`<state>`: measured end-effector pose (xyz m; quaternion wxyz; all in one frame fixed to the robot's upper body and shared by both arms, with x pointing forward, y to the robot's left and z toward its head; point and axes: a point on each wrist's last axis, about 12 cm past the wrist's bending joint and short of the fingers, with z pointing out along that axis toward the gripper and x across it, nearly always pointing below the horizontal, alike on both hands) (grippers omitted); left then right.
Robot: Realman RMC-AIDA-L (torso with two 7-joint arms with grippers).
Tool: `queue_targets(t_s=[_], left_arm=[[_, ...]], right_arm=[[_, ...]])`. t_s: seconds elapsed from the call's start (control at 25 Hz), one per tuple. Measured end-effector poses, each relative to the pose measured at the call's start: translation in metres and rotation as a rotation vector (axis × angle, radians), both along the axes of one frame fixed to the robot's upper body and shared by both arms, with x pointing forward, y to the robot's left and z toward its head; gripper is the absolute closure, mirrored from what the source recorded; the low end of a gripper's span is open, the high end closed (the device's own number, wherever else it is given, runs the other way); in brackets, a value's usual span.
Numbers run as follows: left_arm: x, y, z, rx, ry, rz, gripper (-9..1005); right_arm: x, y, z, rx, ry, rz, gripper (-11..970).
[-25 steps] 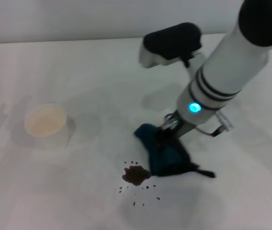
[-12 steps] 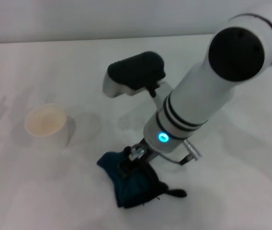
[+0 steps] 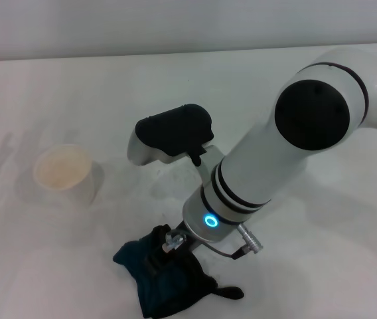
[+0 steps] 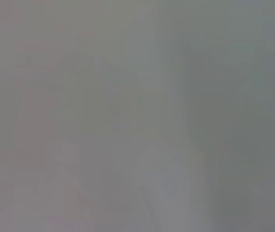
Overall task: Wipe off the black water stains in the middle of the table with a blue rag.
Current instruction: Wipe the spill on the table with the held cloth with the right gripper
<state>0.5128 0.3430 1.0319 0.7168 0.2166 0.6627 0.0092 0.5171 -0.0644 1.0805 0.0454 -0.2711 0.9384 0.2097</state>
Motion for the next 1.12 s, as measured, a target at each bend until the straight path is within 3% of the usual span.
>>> queue_targets(t_s=[0.6,0.76,1.12], left_arm=[[-0.009,0.002,-0.006,-0.002,0.015,0.031,119],[-0.009,0.0,-0.007,-0.008,0.016,0.034,119],[-0.007,-0.006,-0.008,0.006,0.007,0.025,120]], right_arm=[[0.055,-0.053,0.021,-0.193,-0.136,-0.134,873],[0.051,-0.052,0.017,-0.189,-0.119,-0.122,872],[0.017,-0.014,0.008,-0.04,-0.037,-0.015,872]])
